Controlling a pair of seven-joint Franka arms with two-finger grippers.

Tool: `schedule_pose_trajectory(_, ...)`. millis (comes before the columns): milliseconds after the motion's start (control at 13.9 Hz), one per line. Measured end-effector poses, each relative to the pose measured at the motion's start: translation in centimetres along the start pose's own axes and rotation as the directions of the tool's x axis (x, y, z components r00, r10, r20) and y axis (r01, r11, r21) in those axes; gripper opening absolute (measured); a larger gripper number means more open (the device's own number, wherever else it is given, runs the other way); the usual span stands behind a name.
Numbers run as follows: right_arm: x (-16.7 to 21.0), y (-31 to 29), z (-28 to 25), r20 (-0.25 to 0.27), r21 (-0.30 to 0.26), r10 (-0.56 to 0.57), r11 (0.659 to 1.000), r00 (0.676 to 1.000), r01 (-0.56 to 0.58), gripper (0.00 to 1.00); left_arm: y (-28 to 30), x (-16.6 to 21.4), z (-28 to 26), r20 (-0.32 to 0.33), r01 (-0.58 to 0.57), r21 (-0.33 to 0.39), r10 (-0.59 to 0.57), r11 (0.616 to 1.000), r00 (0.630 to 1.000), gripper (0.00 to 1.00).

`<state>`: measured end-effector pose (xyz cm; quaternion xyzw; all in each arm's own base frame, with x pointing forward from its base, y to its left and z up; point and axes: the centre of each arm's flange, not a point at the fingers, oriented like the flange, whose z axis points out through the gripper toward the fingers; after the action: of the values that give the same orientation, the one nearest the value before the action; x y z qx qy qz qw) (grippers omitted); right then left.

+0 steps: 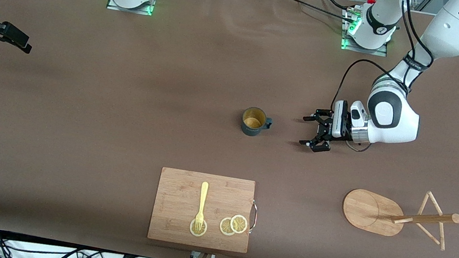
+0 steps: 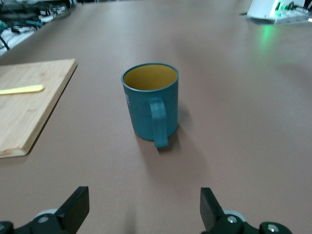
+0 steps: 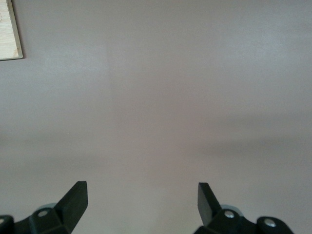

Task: Pass cup and hang on rack
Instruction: 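Move the left gripper toward the teal mug handle, then close the left gripper on the mug handle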

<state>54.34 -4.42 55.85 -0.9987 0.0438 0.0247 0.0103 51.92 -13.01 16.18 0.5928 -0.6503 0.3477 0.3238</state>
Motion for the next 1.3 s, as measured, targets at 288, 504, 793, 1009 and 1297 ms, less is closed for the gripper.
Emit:
schedule_pose_trajectory(288,0.0,0.0,0.0,0.0,0.0,0.0,1.0,1.0,0.0,1.0,1.3,-0.1,3.4,-0.087,0.032,-0.013,-0.033,0.999,0.996,1.0)
schedule_pose_trajectory(504,0.0,0.1,0.1,0.001,0.0,0.001,1.0,1.0,-0.001,1.0,2.3,0.0,5.5,-0.125,0.066,-0.031,-0.069,0.997,0.99,1.0)
schedule_pose_trajectory(793,0.1,0.1,0.1,0.002,0.0,0.001,1.0,1.0,-0.001,1.0,2.6,-0.7,7.4,-0.163,0.103,-0.044,-0.109,0.994,0.981,0.96)
schedule_pose_trajectory(1009,0.1,0.1,0.1,0.002,0.0,0.001,1.0,1.0,-0.001,1.0,1.7,-0.3,8.3,-0.199,0.125,-0.024,-0.127,0.992,0.972,0.88)
schedule_pose_trajectory(1297,0.1,0.1,0.1,0.002,0.0,0.002,1.0,1.0,-0.002,1.0,1.8,-0.4,8.9,-0.21,0.14,-0.025,-0.142,0.99,0.967,0.89)
